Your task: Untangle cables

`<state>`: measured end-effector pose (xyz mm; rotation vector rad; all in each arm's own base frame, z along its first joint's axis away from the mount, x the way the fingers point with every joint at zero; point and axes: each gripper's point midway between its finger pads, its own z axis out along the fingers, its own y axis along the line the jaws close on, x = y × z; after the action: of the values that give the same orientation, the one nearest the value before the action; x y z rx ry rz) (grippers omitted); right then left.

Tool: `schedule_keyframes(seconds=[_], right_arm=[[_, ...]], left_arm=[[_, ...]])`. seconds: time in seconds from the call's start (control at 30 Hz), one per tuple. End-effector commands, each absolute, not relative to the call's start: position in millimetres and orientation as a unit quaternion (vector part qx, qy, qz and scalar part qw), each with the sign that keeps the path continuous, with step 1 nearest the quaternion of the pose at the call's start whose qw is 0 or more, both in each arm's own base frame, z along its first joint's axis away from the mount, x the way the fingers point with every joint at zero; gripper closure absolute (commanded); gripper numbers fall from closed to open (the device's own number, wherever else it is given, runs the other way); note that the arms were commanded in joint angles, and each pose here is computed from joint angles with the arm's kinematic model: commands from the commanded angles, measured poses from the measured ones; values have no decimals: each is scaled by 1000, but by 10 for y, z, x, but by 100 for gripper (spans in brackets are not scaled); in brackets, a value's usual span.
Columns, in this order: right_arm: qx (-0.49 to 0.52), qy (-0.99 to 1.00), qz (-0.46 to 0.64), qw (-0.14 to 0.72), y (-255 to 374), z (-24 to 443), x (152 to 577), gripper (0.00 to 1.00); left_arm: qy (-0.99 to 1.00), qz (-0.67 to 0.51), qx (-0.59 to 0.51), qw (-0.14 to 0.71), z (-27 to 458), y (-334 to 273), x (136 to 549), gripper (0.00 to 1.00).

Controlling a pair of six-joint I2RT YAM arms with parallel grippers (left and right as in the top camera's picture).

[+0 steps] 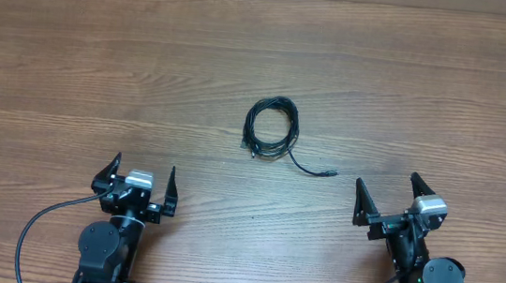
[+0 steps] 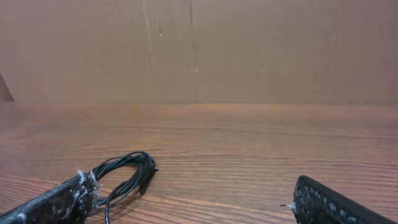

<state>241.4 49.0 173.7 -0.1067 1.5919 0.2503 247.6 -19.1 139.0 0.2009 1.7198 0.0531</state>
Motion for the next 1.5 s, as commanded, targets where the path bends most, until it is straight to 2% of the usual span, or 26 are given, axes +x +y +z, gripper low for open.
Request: schedule_keyframes(seconds=[0.0, 0.23, 0.4, 0.63, 0.9, 1.2, 1.47], right_arm=[[-45, 711, 109, 693, 476, 1715, 2417, 0], [-45, 711, 110, 693, 478, 1716, 2417, 0], [-47, 711, 117, 692, 497, 1721, 2412, 0], [-86, 707, 157, 684, 682, 1781, 2341, 0], [-55, 711, 213, 668, 735, 2164, 2249, 0], [-72, 762, 239, 598, 871, 2600, 2221, 0], [-73, 827, 265, 491, 1022, 3007, 2398, 0]], left_arm=[[759, 28, 83, 645, 1376, -163, 2474, 0], [759, 24, 79, 646, 1384, -164, 2475, 0], [755, -17, 30, 655, 1505, -162, 2471, 0], [748, -22, 22, 663, 1746, -154, 2437, 1], [771, -31, 17, 636, 2109, -168, 2451, 0], [834, -57, 38, 547, 2501, -311, 2714, 0], [903, -89, 27, 418, 2784, -431, 3042, 0]])
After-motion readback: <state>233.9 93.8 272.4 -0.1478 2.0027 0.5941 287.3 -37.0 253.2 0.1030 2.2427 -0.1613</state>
